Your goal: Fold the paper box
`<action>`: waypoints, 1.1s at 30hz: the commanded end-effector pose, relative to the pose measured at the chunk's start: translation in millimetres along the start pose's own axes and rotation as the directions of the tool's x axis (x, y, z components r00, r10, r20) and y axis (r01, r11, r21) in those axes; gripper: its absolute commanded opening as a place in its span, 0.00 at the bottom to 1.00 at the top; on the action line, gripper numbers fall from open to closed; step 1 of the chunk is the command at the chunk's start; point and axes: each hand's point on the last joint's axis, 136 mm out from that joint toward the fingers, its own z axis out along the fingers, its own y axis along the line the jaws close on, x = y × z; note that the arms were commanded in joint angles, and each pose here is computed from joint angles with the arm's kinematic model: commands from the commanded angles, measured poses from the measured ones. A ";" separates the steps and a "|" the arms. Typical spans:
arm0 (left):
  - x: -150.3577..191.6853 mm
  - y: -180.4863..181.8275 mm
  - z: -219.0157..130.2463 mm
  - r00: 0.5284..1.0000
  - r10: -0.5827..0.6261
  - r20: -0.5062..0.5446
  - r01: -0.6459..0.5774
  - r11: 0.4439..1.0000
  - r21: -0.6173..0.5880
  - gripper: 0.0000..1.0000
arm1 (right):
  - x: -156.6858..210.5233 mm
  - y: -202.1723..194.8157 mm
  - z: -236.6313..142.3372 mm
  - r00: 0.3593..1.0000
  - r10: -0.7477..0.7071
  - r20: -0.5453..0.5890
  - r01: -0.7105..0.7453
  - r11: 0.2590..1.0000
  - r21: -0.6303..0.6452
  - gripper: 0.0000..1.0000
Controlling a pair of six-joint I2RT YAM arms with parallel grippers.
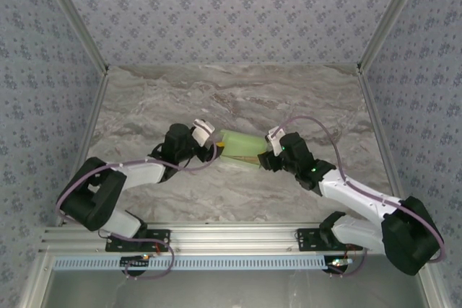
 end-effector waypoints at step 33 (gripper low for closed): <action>-31.8 -3.3 28.2 0.999 0.007 0.038 -0.011 0.995 0.098 0.05 | -23.9 -16.0 9.4 1.000 -0.009 0.026 0.007 0.997 0.079 0.38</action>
